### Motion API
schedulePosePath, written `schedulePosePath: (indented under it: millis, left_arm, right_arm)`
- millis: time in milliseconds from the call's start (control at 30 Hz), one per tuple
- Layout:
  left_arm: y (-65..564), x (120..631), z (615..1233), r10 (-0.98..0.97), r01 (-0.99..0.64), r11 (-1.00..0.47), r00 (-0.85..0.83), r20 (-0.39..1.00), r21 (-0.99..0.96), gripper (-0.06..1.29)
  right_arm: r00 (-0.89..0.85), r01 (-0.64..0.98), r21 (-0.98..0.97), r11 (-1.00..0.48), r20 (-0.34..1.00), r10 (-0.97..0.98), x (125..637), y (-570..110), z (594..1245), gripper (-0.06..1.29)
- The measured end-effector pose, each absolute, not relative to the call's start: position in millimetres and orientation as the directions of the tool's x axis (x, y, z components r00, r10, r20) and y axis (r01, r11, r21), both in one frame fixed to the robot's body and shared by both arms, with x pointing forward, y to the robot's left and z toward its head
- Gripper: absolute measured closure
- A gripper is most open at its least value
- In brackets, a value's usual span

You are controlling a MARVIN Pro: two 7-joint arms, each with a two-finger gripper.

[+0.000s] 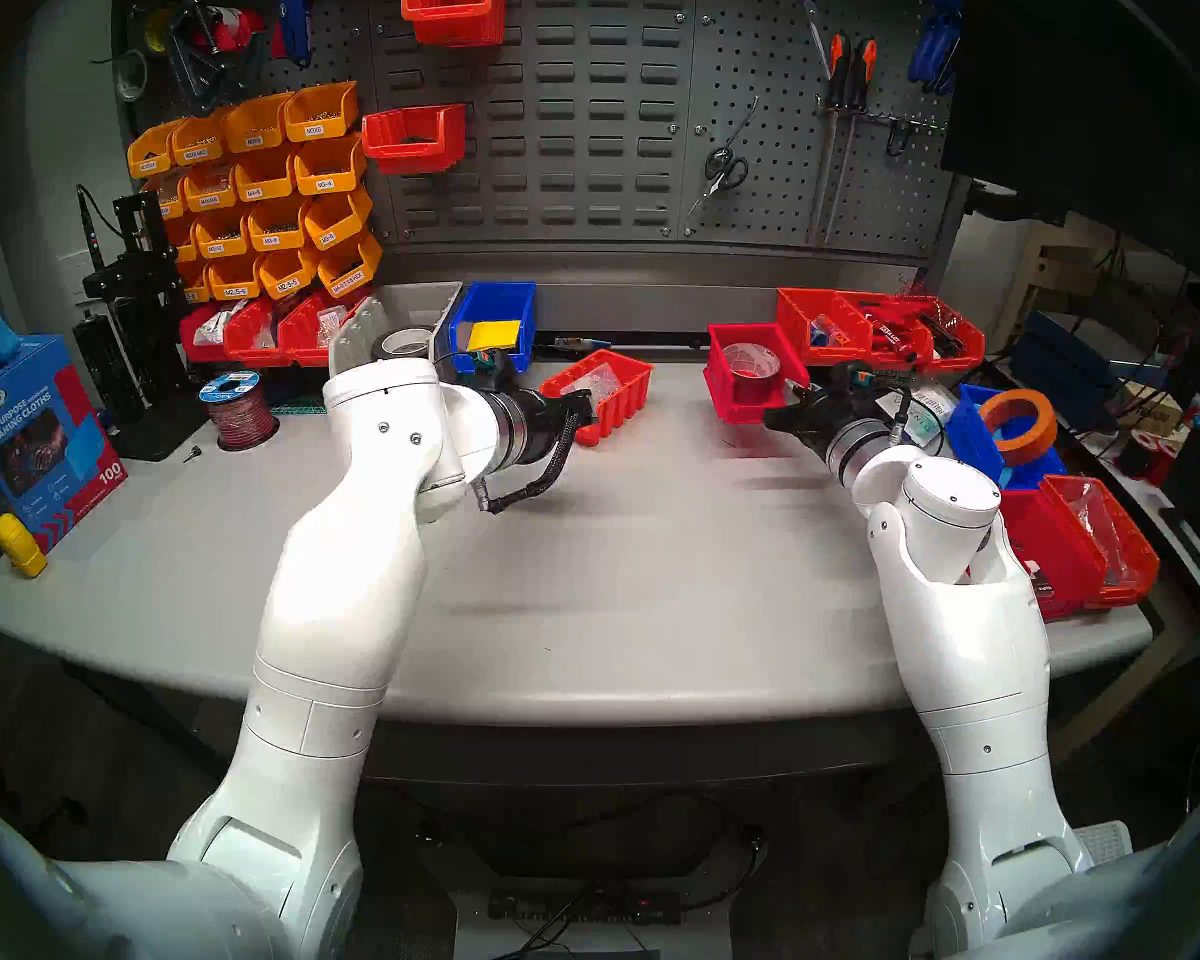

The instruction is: Hang all the unorganized tool boxes onto the wall

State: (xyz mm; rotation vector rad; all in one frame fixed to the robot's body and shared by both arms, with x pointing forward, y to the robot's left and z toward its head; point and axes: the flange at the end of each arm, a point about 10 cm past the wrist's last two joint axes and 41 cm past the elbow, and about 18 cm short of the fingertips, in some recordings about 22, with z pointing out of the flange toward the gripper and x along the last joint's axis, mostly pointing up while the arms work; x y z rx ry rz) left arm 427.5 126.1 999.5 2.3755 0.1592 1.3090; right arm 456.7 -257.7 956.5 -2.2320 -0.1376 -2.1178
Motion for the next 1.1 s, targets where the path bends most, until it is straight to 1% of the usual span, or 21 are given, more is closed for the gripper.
schedulePosePath:
  millis: [367, 833, 1100]
  left_arm:
    - [126, 428, 1000, 0.297, -0.1, -0.905, 0.55, 0.781, 0.414, -0.03]
    - [126, 428, 999, 0.297, -0.1, -0.905, 0.55, 0.781, 0.414, -0.03]
    - [126, 428, 999, 0.297, -0.1, -0.905, 0.55, 0.781, 0.414, -0.03]
  right_arm:
    - [0.012, 0.123, 0.043, -0.991, 0.999, 0.045, 478, -253, 981, 1.27]
    - [0.064, 0.104, 0.022, -0.994, 0.998, 0.028, 511, -252, 989, 1.27]
    - [0.057, 0.095, 0.015, -0.995, 0.998, 0.021, 519, -250, 1001, 1.27]
